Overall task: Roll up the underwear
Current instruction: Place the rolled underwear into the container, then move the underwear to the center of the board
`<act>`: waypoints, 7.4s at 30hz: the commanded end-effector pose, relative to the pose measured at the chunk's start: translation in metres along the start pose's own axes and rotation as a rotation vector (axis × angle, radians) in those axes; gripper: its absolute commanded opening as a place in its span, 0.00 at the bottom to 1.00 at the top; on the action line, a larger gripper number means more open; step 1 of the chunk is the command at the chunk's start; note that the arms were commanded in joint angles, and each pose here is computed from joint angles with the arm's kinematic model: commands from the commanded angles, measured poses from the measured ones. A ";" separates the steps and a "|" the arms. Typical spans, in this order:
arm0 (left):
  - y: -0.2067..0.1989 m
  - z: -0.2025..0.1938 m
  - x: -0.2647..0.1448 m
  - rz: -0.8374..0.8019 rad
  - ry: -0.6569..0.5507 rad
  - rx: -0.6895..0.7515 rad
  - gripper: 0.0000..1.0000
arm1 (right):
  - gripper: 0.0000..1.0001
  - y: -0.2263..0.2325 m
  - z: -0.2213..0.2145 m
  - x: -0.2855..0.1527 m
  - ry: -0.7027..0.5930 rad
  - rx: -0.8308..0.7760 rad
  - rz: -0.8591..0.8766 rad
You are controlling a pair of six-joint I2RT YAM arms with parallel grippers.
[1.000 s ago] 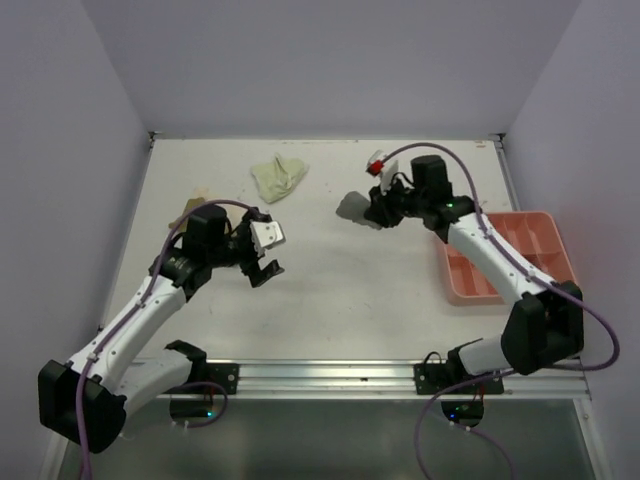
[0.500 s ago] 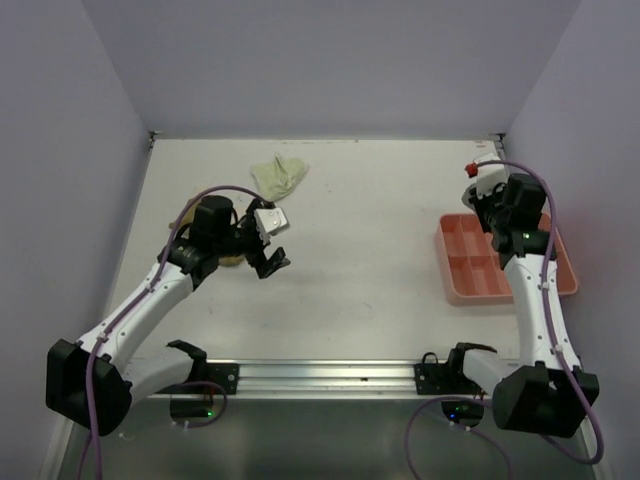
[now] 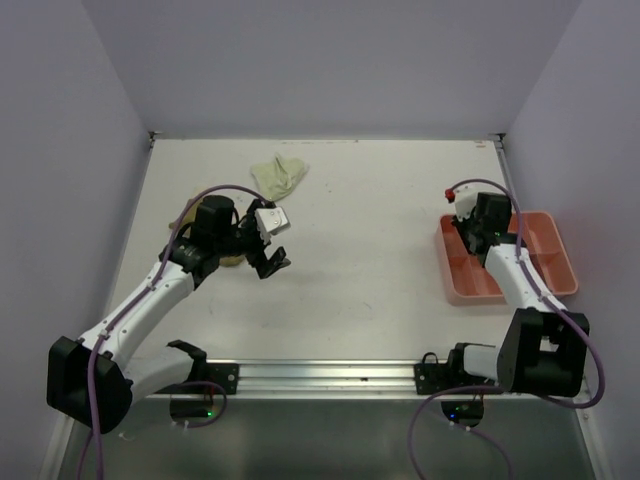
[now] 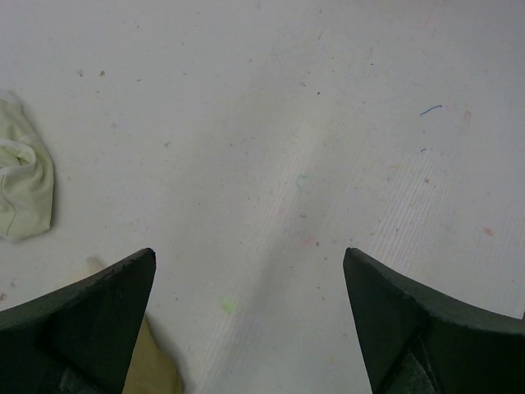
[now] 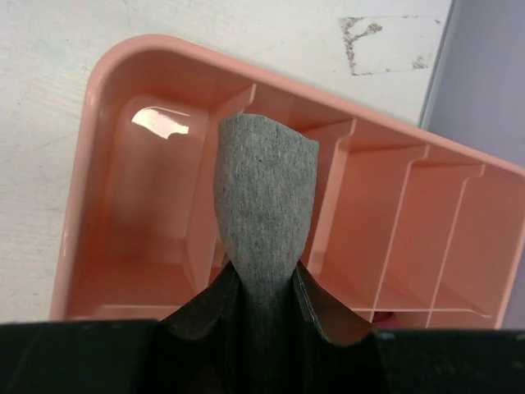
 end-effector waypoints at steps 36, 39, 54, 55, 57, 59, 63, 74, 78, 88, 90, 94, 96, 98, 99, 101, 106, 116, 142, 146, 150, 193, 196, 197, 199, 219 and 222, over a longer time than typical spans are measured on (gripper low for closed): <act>-0.001 -0.003 0.003 -0.011 -0.014 -0.016 1.00 | 0.00 0.067 0.014 0.041 0.020 0.197 0.330; -0.002 -0.004 0.003 -0.010 -0.009 -0.014 1.00 | 0.00 0.067 0.017 0.043 0.007 0.188 0.326; -0.001 -0.004 0.005 -0.011 -0.008 -0.014 1.00 | 0.00 0.069 0.036 0.017 -0.120 0.151 0.211; -0.001 -0.005 0.004 -0.012 -0.003 -0.017 1.00 | 0.00 0.069 0.036 0.017 -0.123 0.157 0.208; -0.002 -0.006 0.004 -0.009 0.002 -0.016 1.00 | 0.00 0.071 0.038 0.016 -0.143 0.155 0.221; -0.002 -0.007 0.003 -0.010 0.002 -0.019 1.00 | 0.00 0.073 0.033 0.020 -0.098 0.152 0.229; -0.002 -0.006 0.003 -0.011 -0.001 -0.022 1.00 | 0.00 0.082 0.026 0.035 -0.063 0.147 0.257; -0.005 -0.008 0.003 -0.023 0.006 -0.026 1.00 | 0.00 0.094 0.022 0.057 0.023 0.184 0.354; -0.004 -0.009 0.004 -0.024 0.011 -0.030 1.00 | 0.27 0.087 0.032 0.049 0.020 0.176 0.341; -0.004 -0.009 0.006 -0.029 0.005 -0.033 1.00 | 0.54 0.065 0.059 0.013 -0.066 0.153 0.310; -0.004 -0.007 0.005 -0.031 0.001 -0.033 1.00 | 0.52 0.065 0.056 0.017 -0.046 0.146 0.306; -0.005 -0.008 0.004 -0.029 0.004 -0.031 1.00 | 0.51 0.067 0.053 0.015 -0.046 0.161 0.309; -0.005 -0.008 0.003 -0.030 0.007 -0.036 1.00 | 0.51 0.064 0.061 0.008 -0.078 0.184 0.305; -0.003 -0.005 0.003 -0.019 0.009 -0.052 1.00 | 0.52 0.055 0.080 -0.008 -0.148 0.204 0.300; -0.003 -0.008 0.004 -0.024 0.027 -0.068 1.00 | 0.54 0.052 0.086 -0.015 -0.159 0.209 0.301; 0.001 -0.004 0.003 -0.015 0.033 -0.098 1.00 | 0.59 0.040 0.111 -0.035 -0.234 0.218 0.300; 0.021 0.006 0.007 -0.004 0.046 -0.271 1.00 | 0.99 0.032 0.141 -0.068 -0.299 0.206 0.370; 0.069 0.011 0.006 0.134 0.062 -0.419 1.00 | 0.99 0.121 0.177 -0.086 -0.315 0.048 0.707; 0.203 -0.078 -0.020 0.665 0.346 -0.344 0.85 | 0.99 0.247 0.132 -0.005 -0.009 -0.110 0.833; 0.255 -0.095 -0.024 0.679 0.331 -0.424 0.77 | 0.99 0.257 0.147 0.005 -0.012 -0.069 0.860; 0.298 -0.113 -0.030 0.676 0.355 -0.479 0.73 | 0.95 0.280 0.182 0.017 -0.075 0.011 0.893; 0.291 -0.157 -0.016 0.476 0.275 -0.615 0.00 | 0.00 0.392 0.235 0.008 -0.226 0.157 0.977; 0.265 -0.143 -0.021 0.395 0.240 -0.618 0.00 | 0.00 0.360 0.222 0.012 -0.199 0.156 0.935; 0.257 -0.132 -0.026 0.376 0.214 -0.600 0.00 | 0.00 0.348 0.215 0.009 -0.189 0.145 0.921; 0.229 -0.123 -0.028 0.278 0.186 -0.589 0.00 | 0.00 0.327 0.205 0.012 -0.175 0.135 0.906; 0.118 -0.109 0.062 -0.037 0.227 -0.566 0.59 | 0.00 0.255 0.152 0.005 -0.041 0.061 0.858; 0.103 -0.121 0.067 -0.061 0.271 -0.569 0.40 | 0.00 0.251 0.152 0.004 -0.030 0.063 0.863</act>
Point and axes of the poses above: each gripper's point midway between its finger pads, its own x axis out along the fingers, its own y axis along the line the jaws close on, z = x × y, the point moved 5 cm from there along -x, back along the fingers, and after that the axes turned 3 degrees about x, right-handed, at the moved point
